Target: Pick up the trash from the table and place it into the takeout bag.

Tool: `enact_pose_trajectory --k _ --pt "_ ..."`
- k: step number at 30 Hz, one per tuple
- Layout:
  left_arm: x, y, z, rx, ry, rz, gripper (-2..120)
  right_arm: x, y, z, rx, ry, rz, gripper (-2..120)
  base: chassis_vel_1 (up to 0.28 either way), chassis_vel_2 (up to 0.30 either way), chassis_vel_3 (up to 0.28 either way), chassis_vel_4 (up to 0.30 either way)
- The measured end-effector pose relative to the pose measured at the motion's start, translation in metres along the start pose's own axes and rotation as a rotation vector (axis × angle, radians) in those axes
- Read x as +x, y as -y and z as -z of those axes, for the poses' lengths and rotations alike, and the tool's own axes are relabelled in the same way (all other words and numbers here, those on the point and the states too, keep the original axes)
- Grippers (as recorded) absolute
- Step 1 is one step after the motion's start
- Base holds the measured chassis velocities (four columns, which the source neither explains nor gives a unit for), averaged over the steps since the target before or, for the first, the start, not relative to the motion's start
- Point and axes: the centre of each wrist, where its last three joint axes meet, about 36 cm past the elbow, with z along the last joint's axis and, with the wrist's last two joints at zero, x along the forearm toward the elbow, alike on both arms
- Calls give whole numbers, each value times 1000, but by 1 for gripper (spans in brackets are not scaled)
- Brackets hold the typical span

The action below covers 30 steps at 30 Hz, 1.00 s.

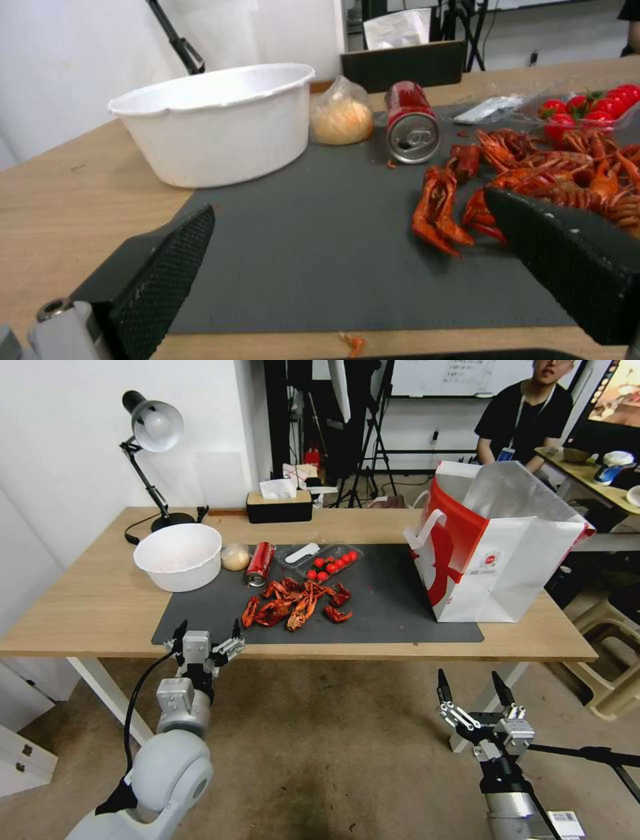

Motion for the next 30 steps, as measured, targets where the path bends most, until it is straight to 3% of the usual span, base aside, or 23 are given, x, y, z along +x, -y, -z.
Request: enact_pose_trajectory --k 17,25,30 --pt "-3 4 -4 38 19 -16 100 -2 0 -2 6 -4 17 100 0 0 0 0" --pt "-41 5 -7 62 71 -109 100 -4 -2 -3 0 -3 18 100 0 0 0 0" --pt "-75 10 2 115 99 -155 100 -4 -2 -3 4 -7 19 100 0 0 0 0"
